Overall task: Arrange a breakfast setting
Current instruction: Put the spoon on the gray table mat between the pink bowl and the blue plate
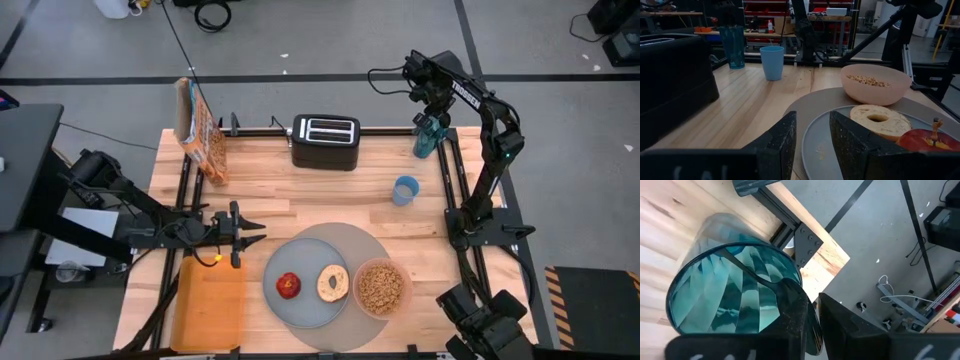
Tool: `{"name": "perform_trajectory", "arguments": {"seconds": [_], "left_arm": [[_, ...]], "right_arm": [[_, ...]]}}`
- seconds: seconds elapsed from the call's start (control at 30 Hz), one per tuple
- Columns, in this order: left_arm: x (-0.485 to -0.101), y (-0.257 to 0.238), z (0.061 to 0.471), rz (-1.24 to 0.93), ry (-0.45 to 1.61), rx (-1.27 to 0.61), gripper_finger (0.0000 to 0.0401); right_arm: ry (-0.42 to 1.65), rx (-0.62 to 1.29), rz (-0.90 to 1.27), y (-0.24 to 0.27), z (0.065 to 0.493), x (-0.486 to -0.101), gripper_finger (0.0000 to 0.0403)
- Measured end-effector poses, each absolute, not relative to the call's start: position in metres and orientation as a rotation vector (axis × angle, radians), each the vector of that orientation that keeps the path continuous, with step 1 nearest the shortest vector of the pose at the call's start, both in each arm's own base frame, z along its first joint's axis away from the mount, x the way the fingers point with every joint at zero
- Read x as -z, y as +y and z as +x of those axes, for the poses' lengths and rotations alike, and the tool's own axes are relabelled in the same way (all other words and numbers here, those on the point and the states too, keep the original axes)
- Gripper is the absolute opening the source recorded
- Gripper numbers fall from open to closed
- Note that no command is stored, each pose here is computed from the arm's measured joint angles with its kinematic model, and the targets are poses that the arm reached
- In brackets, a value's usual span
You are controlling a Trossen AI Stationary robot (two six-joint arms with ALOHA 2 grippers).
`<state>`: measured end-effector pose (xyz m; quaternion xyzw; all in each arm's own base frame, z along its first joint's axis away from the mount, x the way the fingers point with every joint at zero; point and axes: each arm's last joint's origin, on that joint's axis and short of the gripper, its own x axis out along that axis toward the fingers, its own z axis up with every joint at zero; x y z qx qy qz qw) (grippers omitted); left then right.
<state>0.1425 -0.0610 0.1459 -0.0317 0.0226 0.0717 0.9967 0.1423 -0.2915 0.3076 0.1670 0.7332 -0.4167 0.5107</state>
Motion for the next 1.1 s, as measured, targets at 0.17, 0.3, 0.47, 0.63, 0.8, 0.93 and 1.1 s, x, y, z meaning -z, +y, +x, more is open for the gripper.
{"name": "perform_trajectory", "arguments": {"seconds": [0.17,0.3,0.47,0.63,0.8,0.93,1.1], "left_arm": [[-0.146,-0.061,0.142,-0.065,0.045,-0.144,0.0125],[-0.146,-0.061,0.142,-0.066,0.045,-0.144,0.0125],[-0.146,-0.061,0.142,-0.075,0.044,-0.144,0.0125],[-0.146,-0.061,0.142,-0.077,0.044,-0.144,0.0125],[-0.146,-0.061,0.142,-0.077,0.044,-0.144,0.0125],[-0.146,-0.061,0.142,-0.076,0.044,-0.144,0.0125],[-0.146,-0.061,0.142,-0.076,0.044,-0.144,0.0125]], "right_arm": [[1.806,0.968,0.380,-0.286,0.147,-0.308,0.0042],[1.811,0.975,0.359,-0.284,0.151,-0.308,0.0040],[1.796,0.971,0.371,-0.282,0.154,-0.308,0.0035],[1.789,0.966,0.390,-0.281,0.155,-0.308,0.0017],[1.785,0.965,0.392,-0.280,0.155,-0.309,0.0007],[1.780,0.968,0.395,-0.280,0.155,-0.309,0.0007],[1.772,0.991,0.398,-0.280,0.156,-0.309,0.0006]]}}
